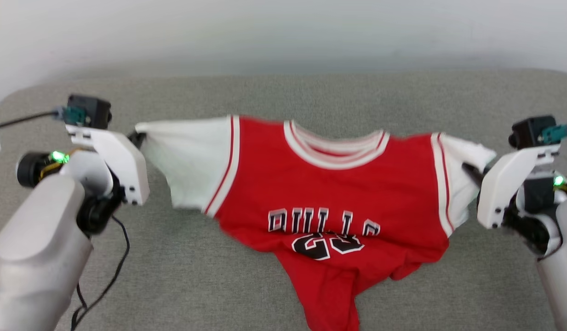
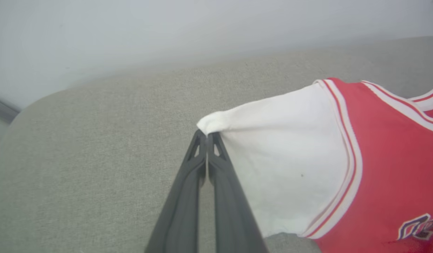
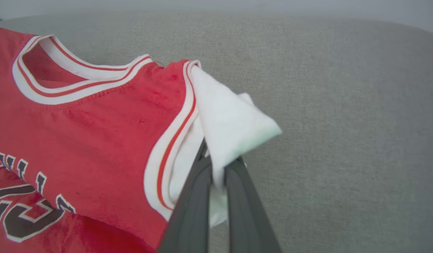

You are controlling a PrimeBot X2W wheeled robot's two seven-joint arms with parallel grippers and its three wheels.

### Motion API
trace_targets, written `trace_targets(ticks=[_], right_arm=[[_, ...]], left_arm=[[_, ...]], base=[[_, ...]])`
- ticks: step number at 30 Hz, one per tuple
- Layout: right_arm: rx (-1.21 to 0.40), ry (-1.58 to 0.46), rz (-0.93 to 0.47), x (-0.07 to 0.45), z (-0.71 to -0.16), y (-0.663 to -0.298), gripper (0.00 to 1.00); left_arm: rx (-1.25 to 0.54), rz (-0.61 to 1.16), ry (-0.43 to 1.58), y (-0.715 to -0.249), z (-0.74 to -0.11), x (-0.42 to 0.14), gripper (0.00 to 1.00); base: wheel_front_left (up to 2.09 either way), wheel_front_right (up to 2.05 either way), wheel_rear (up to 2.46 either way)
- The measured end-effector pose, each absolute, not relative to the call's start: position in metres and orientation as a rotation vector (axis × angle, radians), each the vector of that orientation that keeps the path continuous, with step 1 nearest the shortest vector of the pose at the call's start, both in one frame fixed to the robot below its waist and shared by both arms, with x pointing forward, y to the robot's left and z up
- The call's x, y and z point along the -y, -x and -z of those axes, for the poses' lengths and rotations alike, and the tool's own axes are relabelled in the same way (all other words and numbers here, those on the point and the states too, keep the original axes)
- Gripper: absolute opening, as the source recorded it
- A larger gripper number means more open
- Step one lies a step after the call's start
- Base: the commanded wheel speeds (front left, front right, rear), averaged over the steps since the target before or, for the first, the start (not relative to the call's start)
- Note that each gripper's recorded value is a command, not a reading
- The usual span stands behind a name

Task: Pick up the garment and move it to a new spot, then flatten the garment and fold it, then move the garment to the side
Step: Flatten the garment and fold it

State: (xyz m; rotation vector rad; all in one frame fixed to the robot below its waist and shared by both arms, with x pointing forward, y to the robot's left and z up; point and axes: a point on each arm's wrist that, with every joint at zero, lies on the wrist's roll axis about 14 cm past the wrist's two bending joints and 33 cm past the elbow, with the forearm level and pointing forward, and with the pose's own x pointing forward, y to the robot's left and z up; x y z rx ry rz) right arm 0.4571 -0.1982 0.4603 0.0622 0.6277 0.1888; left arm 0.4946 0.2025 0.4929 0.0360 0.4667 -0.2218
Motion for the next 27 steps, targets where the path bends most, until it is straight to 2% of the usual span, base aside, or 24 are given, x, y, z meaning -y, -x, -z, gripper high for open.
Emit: trace_targets(ticks=[11,20,27], right_arm=[[-0.375,0.057,-0.176,0.207,-0.561,-0.53,0.0],[-0.054,0.147,-0.154,0.207,-0.669,-0.607,0.0],[0.211,0.186,-0.136,0.204,-0.737,-0.649,0.0]], left_arm=[[-0.112,0.114,-0.026,-0.565,-0.611,-0.211,0.0],[0.167,0.101,-0.042,-0.631,-0.697,-0.211,0.0],[0.389,0.107,-0.036,-0.666,-0.749,-0.208,0.0]], base=[[0.0,0.0,0.0],[0.0,0.0,0.0],[0.0,0.0,0.0]])
